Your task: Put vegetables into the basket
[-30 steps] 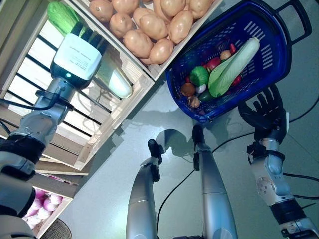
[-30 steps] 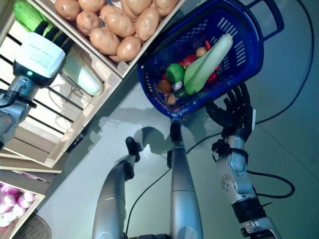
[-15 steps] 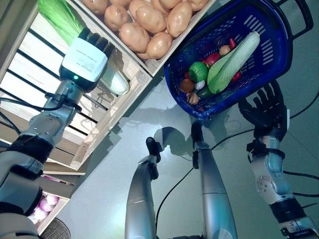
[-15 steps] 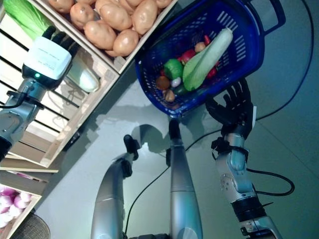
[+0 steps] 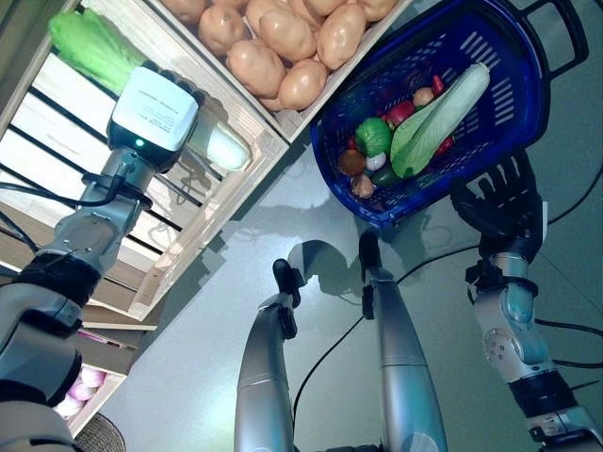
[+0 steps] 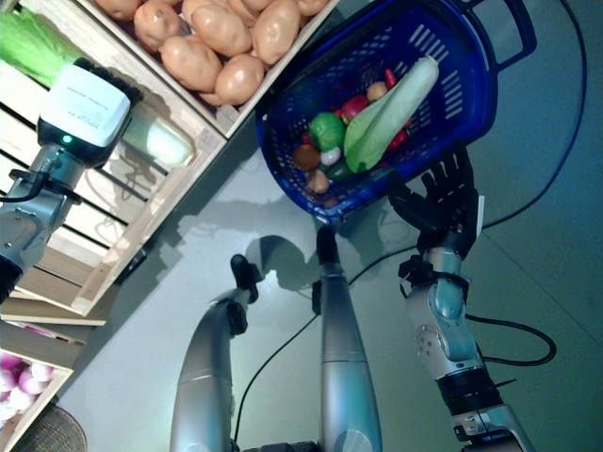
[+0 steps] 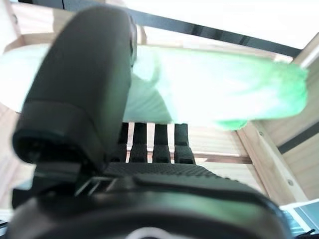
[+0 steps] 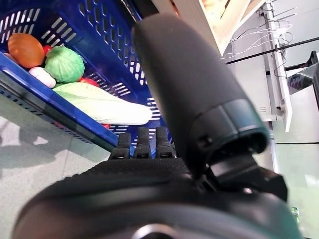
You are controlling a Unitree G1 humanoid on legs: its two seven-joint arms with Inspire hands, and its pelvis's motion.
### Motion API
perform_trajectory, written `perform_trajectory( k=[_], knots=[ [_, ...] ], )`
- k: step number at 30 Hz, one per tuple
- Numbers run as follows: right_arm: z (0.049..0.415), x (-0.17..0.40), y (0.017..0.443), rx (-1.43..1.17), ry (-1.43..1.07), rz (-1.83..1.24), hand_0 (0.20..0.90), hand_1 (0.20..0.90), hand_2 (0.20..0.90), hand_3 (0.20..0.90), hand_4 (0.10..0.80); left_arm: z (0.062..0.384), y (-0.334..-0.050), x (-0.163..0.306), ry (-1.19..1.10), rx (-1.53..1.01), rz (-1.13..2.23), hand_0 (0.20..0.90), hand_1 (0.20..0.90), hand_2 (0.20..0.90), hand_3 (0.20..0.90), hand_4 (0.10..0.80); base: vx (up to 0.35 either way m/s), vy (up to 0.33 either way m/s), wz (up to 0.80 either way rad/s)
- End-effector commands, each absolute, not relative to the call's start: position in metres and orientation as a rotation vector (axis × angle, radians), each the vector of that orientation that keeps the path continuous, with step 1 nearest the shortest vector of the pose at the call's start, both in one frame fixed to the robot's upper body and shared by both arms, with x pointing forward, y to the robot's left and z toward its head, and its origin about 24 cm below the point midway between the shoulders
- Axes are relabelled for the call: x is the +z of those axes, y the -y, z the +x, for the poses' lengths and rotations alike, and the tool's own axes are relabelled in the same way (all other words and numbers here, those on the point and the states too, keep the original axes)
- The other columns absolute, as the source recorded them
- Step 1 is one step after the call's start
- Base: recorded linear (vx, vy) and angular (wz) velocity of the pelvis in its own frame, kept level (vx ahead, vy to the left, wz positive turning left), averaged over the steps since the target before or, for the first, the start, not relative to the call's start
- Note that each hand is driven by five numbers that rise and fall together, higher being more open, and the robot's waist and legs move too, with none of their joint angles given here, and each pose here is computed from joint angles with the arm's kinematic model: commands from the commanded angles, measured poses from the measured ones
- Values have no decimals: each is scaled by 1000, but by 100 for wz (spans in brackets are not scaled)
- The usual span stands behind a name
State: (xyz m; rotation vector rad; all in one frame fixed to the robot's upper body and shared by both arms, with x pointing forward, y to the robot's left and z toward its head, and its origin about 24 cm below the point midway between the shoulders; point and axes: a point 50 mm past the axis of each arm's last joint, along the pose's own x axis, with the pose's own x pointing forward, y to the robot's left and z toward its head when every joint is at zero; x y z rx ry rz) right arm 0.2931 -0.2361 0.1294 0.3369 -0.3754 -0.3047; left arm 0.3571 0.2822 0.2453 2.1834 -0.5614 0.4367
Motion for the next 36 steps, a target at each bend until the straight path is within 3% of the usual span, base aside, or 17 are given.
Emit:
perform_trajectory(
  k=[1, 19, 36],
  knots=[
    [280, 175, 239, -282, 596, 366, 900, 900, 900, 900, 800, 338, -310, 308, 569, 783, 2138, 300, 300, 300, 300, 400, 0, 0, 0],
    [277, 170, 237, -280, 589, 386, 900, 900, 900, 900, 800, 320, -330, 304, 650, 961, 1883, 300, 300, 300, 300, 400, 2, -5, 0],
    [269, 141, 234, -322, 539, 420, 900, 900, 900, 900, 800, 290, -316, 271, 924, 881, 1229, 300, 300, 300, 300, 400, 22, -36, 2]
  ],
)
